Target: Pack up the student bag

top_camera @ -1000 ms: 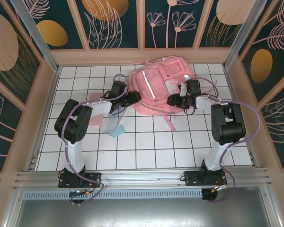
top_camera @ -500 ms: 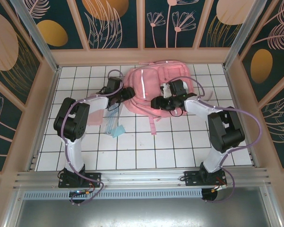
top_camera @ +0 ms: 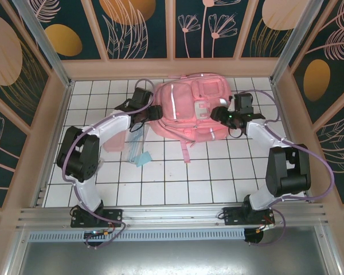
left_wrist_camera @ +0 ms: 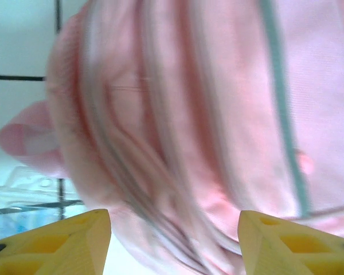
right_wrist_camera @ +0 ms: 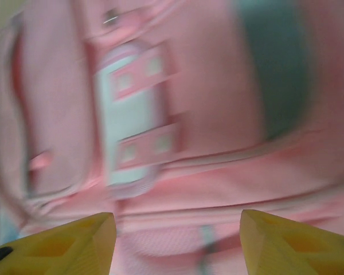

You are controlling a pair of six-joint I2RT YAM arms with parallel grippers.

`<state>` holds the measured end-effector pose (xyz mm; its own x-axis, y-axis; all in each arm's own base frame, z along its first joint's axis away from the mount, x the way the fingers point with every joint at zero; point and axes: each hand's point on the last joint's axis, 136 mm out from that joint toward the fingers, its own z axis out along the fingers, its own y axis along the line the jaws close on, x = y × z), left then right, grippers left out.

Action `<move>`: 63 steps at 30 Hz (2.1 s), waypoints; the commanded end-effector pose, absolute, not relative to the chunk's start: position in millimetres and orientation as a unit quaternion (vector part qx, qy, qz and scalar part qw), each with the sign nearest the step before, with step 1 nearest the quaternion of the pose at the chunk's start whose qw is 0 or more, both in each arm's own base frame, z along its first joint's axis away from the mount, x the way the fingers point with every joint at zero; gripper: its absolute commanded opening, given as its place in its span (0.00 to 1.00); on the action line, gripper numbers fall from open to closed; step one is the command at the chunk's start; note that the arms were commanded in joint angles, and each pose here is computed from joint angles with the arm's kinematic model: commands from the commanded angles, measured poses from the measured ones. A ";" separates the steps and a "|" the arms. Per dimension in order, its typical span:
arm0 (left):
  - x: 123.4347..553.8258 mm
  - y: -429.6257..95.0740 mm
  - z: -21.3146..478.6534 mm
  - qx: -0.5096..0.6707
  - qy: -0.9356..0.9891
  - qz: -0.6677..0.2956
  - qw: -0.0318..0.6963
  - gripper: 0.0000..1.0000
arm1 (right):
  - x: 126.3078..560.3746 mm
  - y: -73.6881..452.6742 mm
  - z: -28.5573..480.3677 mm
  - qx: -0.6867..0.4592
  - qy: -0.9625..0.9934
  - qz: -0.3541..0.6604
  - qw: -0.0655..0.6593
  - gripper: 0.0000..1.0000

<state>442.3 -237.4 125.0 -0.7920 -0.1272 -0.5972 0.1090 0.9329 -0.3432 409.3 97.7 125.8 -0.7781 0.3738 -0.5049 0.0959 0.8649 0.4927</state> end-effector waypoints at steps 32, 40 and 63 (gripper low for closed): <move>427.3 -413.5 57.0 0.166 0.937 -0.193 0.239 0.51 | 413.1 71.8 44.4 0.226 0.904 0.272 0.239 0.27; 426.1 -413.9 32.5 0.187 0.945 -0.152 0.221 0.30 | 413.5 69.1 41.2 0.232 0.905 0.264 0.240 0.23; 418.6 -303.9 111.2 0.036 0.929 -0.167 0.327 0.00 | 423.1 15.4 40.1 0.300 0.887 0.191 0.294 0.00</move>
